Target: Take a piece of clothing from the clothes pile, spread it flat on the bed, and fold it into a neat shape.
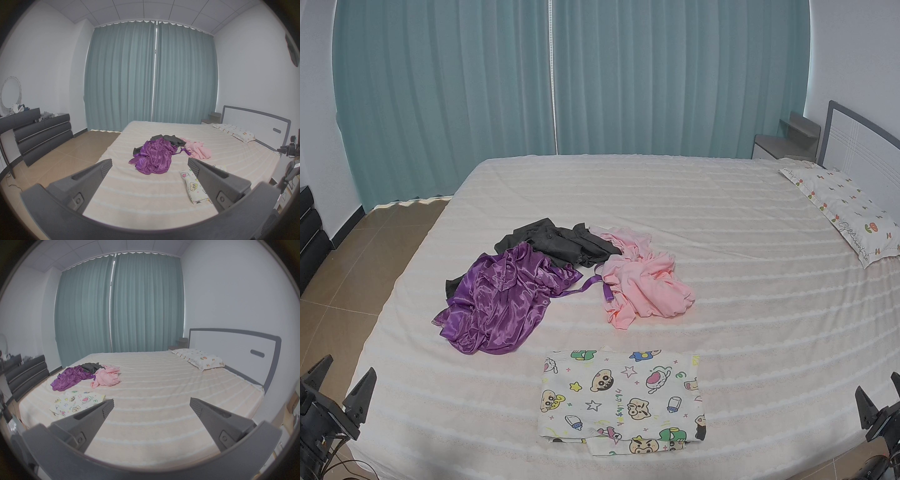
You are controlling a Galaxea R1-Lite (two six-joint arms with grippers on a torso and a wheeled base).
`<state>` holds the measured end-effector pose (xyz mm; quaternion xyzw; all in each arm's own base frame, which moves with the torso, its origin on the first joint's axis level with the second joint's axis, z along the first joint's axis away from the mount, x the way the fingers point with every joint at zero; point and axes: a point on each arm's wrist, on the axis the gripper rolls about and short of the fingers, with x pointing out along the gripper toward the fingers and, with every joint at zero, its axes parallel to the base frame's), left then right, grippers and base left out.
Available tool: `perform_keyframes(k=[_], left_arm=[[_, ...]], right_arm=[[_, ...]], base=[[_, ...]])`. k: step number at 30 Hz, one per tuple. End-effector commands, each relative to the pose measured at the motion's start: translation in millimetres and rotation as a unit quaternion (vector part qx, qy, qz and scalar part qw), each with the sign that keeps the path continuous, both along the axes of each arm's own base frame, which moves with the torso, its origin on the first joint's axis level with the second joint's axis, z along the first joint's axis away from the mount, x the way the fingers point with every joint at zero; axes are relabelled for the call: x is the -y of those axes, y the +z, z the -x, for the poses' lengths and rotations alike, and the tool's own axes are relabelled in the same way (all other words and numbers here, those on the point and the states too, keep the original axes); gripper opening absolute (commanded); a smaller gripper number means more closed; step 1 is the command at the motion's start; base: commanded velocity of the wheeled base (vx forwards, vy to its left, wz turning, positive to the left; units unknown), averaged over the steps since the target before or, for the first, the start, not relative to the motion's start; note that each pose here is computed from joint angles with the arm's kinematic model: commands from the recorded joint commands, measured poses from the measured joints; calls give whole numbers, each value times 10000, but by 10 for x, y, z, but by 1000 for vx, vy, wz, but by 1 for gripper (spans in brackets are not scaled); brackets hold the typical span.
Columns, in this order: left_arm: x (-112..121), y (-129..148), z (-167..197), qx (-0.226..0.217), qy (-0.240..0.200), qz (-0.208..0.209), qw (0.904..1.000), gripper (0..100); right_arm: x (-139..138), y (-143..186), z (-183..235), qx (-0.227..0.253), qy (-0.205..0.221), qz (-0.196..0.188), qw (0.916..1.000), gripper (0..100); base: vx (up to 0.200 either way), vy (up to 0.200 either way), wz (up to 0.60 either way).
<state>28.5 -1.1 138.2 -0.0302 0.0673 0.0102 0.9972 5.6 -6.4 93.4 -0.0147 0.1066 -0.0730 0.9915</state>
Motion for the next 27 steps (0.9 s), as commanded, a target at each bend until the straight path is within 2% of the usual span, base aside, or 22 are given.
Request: perform_keyframes(k=[1, 7, 11, 14, 20, 23, 24, 27], left_arm=[[-63, -33, 223, 423, 293, -211, 9985, 100], [-92, -100, 372, 590, 533, -749, 9940, 100], [-77, -164, 471, 579, 1244, -1027, 9852, 100], [-68, -201, 499, 605, 1332, -1132, 9827, 100], [-63, -528, 540, 790, 1033, -1064, 9858, 100], [-56, -575, 519, 826, 842, -935, 9886, 100], [-41, -563, 517, 937, 521, -700, 9918, 100], [-18, -562, 515, 976, 30, -538, 9938, 100]], right_arm=[[18, -141, 225, 444, -101, 557, 9974, 100], [19, -147, 220, 424, -113, 628, 9971, 100], [17, -138, 229, 382, -399, 660, 9963, 100], [14, -138, 232, 385, -469, 661, 9960, 100], [0, -163, 284, 778, -486, 378, 9951, 100], [-15, -170, 300, 929, -259, 312, 9948, 100], [-24, -170, 298, 983, -115, 90, 9950, 100], [-34, -174, 296, 1027, 96, -423, 9938, 100]], base=[[0, 0, 0], [0, 0, 0], [0, 0, 0], [0, 0, 0], [0, 0, 0], [0, 0, 0], [0, 0, 0], [0, 0, 0]])
